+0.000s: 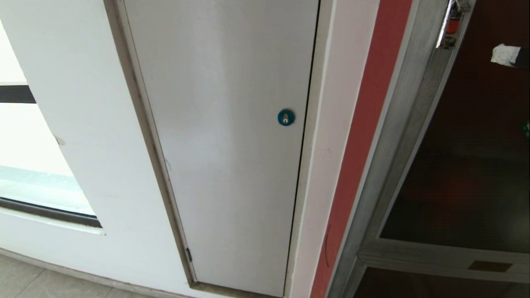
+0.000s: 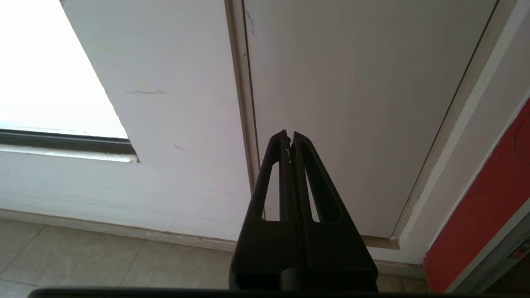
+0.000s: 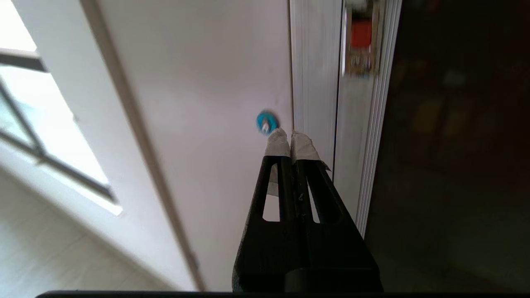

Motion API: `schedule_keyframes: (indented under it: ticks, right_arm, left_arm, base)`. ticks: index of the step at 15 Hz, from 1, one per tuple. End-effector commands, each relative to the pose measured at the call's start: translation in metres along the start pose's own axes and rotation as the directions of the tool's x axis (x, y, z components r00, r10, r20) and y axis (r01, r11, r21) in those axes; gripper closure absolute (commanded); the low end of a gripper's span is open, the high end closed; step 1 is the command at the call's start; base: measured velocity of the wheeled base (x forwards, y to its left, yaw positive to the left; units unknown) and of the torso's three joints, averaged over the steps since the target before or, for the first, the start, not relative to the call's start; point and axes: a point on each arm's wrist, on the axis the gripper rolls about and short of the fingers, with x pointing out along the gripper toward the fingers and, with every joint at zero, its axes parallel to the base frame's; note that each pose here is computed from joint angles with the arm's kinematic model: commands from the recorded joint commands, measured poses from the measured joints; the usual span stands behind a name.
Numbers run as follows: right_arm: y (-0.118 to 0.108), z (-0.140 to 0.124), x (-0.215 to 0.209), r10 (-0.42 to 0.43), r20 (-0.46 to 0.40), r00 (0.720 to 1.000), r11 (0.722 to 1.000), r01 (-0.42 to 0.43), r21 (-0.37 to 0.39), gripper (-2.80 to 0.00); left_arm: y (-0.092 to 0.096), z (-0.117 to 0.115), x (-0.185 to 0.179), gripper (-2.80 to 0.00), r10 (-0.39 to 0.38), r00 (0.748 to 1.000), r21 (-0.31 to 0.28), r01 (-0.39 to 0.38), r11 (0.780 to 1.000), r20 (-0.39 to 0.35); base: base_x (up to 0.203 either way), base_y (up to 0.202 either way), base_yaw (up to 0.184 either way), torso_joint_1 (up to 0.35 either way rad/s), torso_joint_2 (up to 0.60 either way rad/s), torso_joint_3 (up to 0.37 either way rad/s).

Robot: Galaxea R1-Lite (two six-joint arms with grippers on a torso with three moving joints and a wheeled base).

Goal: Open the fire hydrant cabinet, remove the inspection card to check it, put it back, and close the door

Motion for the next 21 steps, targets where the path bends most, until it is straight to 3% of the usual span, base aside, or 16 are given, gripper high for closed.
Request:
schedule_keyframes:
  ticks: [1, 8, 15, 16, 21]
  right_arm:
    - [0.014, -0.004, 0.01, -0.063, 0.064, 0.996, 0.998, 0.064, -0.01, 0.0]
    - [0.021, -0.023, 0.039, -0.198, 0.236, 0.951, 0.962, 0.234, -0.138, 0.0]
    - [0.023, -0.023, 0.048, -0.215, 0.279, 0.936, 0.954, 0.262, -0.145, 0.0]
    - [0.023, -0.023, 0.05, -0.223, 0.276, 0.935, 0.952, 0.27, -0.144, -2.8]
    - [0.026, -0.017, 0.065, -0.26, 0.29, 0.921, 0.943, 0.306, -0.128, -2.8]
  left_arm:
    - [0.0, -0.002, 0.001, 0.0, 0.001, 1.0, 0.0, -0.001, 1.0, -0.007]
    - [0.0, -0.002, 0.001, 0.0, 0.001, 1.0, 0.0, -0.001, 1.0, -0.007]
    - [0.0, -0.002, 0.001, 0.0, 0.001, 1.0, 0.0, -0.001, 1.0, -0.007]
    - [0.0, -0.002, 0.001, 0.0, 0.001, 1.0, -0.002, -0.001, 1.0, -0.007]
    - [0.0, -0.002, 0.001, 0.0, 0.001, 1.0, -0.002, -0.001, 1.0, -0.007]
  base:
    - [0.0, 0.0, 0.0, 0.0, 0.0, 0.0]
    - [0.0, 0.0, 0.0, 0.0, 0.0, 0.0]
    - [0.0, 0.0, 0.0, 0.0, 0.0, 0.0]
    - [0.0, 0.0, 0.0, 0.0, 0.0, 0.0]
    - [0.0, 0.0, 0.0, 0.0, 0.0, 0.0]
